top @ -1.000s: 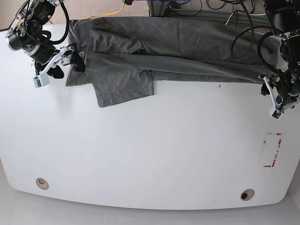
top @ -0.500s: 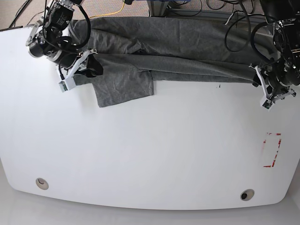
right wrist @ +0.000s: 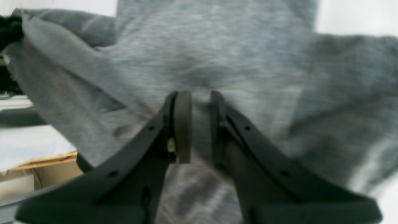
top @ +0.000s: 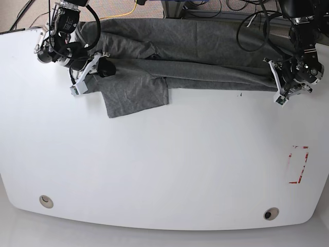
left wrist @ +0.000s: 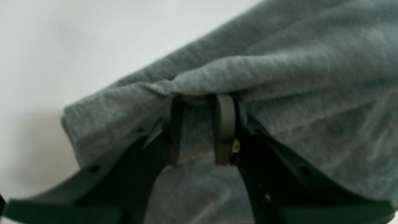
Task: Layout the t-shirt on the table in an organized manner, then fold the t-shirt properly
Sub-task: 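Lower the folded hem onto the collar edge and open both grippers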
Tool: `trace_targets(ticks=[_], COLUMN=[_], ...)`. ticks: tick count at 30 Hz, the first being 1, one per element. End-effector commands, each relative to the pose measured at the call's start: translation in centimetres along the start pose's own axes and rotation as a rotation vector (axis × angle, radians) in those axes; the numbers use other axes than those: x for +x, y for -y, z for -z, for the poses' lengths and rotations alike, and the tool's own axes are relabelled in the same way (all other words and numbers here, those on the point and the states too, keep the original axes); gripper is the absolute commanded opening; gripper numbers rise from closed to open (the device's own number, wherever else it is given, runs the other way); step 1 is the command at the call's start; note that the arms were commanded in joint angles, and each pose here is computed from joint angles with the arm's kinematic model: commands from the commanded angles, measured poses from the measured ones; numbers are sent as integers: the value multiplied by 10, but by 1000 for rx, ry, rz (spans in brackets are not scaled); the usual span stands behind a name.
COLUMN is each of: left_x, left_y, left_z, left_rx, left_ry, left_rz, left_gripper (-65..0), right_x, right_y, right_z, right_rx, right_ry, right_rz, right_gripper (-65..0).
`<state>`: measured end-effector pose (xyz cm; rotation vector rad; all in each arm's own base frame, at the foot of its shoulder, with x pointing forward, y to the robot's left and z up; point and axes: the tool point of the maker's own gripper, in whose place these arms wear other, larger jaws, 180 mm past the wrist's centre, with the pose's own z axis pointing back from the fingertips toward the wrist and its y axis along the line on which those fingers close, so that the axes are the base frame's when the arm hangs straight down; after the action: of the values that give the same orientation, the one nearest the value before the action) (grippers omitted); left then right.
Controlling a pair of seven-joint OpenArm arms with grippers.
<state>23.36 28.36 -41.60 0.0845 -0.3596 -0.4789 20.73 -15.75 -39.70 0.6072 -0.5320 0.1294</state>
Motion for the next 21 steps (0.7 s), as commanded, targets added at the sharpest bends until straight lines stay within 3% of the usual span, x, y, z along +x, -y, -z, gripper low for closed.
trace_targets(ticks=[1,9,21], left_x=[-6,14,75], left_y=[-12,-17,0], left_z=[4,16,29], left_rx=[21,-4,-58], left_ry=[-46,-36,35], left_rz=[-8,-17,35], left_gripper=[-500,-500,-500], right_x=[9,1,33], right_y=[10,36,70], right_z=[-7,-4,7], right_rx=[-9,-16,-22], right_ry=[14,-8,30], right_rz=[-28,9,13], right_gripper=[-555,-555,-555])
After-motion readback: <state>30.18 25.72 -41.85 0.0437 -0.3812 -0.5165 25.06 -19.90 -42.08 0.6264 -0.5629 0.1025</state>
